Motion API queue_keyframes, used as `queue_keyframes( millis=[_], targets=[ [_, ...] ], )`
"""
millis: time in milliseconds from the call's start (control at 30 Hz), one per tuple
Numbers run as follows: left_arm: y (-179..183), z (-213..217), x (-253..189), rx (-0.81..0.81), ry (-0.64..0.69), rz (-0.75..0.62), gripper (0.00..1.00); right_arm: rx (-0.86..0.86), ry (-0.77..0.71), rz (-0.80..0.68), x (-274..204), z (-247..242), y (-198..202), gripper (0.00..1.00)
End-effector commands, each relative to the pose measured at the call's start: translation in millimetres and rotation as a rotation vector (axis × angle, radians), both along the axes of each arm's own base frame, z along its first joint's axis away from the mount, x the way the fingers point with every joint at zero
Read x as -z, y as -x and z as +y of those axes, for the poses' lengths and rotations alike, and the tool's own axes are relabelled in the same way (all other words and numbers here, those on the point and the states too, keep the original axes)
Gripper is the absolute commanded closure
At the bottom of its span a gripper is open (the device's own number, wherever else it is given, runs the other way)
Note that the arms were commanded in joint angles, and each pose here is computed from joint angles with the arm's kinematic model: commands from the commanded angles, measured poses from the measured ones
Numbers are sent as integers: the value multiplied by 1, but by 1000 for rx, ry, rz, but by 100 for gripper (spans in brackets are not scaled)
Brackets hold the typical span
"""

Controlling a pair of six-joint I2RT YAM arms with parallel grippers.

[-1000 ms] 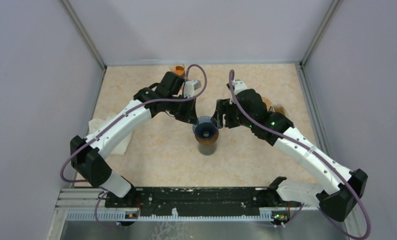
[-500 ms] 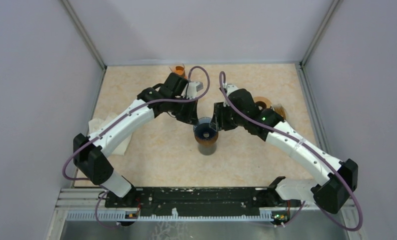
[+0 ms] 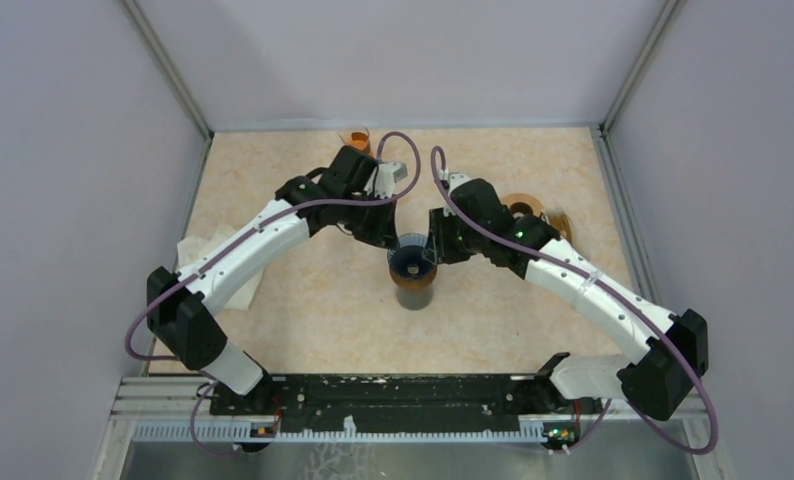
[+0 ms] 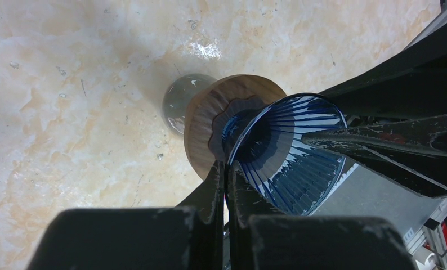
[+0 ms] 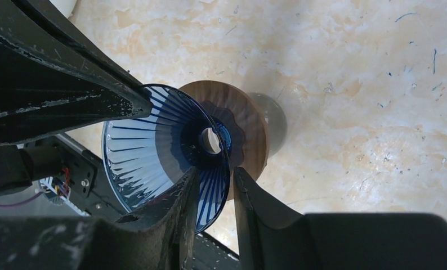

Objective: Place the coffee filter in the dripper
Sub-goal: Place the coffee dripper in the dripper holder.

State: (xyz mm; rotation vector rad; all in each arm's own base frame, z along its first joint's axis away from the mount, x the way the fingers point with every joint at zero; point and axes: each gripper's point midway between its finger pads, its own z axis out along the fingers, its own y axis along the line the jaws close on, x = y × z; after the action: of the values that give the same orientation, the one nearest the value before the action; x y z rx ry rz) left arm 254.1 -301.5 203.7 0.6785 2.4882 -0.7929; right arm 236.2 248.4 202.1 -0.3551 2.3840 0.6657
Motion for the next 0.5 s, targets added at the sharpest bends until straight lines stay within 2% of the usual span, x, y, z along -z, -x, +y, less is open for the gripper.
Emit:
queue_keyframes(
  millis=[0,467],
  targets=[
    [-5,-6,-3,-9,24,-37,100,12,-33,-73,-26,5,-16,72],
    [1,-3,4,-13,10,-29,100,0,-8,-59,-18,4,-15,83]
  ],
)
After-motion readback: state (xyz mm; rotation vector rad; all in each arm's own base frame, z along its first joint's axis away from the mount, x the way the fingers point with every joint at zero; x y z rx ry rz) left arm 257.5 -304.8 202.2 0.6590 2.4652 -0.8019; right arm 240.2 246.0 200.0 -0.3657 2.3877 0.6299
